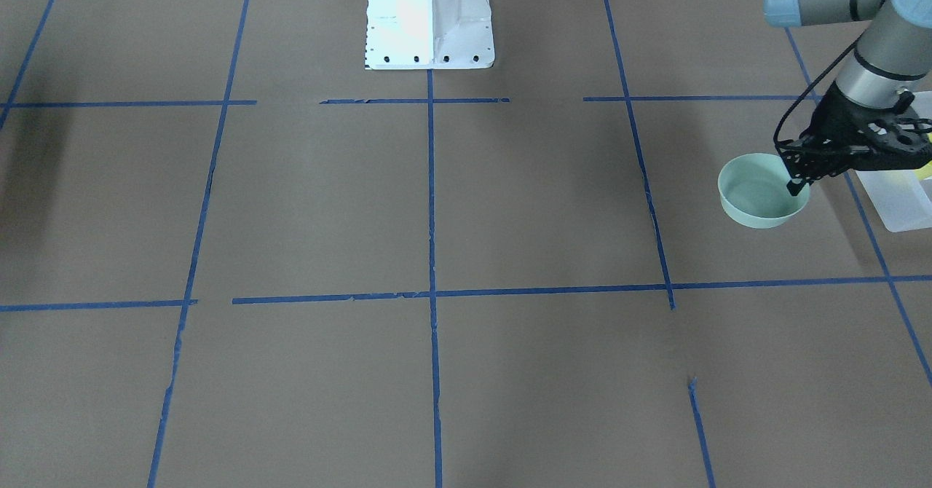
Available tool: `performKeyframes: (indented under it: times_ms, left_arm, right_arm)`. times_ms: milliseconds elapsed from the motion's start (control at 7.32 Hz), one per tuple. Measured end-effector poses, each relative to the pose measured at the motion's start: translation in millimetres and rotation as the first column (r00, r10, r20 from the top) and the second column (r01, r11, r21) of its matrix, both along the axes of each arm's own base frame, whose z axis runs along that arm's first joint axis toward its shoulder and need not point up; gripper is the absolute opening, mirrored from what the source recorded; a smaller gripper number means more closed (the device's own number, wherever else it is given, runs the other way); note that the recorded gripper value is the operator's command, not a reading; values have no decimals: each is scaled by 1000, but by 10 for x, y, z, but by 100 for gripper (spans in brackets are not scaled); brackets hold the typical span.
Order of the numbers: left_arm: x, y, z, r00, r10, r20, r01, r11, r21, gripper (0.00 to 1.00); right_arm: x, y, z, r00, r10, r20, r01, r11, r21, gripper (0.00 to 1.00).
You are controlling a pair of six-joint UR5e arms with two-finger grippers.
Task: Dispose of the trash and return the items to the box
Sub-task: 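Carry the green bowl with the left gripper into the clear bin, then release the green bowl into the clear bin with the left gripper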
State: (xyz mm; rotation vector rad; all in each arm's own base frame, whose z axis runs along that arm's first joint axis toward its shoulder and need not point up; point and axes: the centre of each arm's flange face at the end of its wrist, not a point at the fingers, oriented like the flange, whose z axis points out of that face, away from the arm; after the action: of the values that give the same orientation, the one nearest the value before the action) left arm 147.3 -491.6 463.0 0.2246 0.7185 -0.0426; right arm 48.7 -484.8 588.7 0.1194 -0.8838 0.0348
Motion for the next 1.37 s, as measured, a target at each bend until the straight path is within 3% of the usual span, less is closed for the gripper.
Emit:
performKeyframes:
  times_ms: [410,683,1366]
  left_arm:
    - [-1180,-168,1068,991,104,78,-106,994,26,0]
    - [-1907,-103,1768,981,164,107,-169,985,32,0]
    - [-2824,690,2973,965,226,131,-225,974,-24,0]
  right_arm:
    - [86,-45,-105,999,15,43,-14,999,-29,100]
    - [115,-26,-109,999,18,40,-17,1000,-25,100]
    - [125,-34,-123,999,17,32,-17,1000,-15,100]
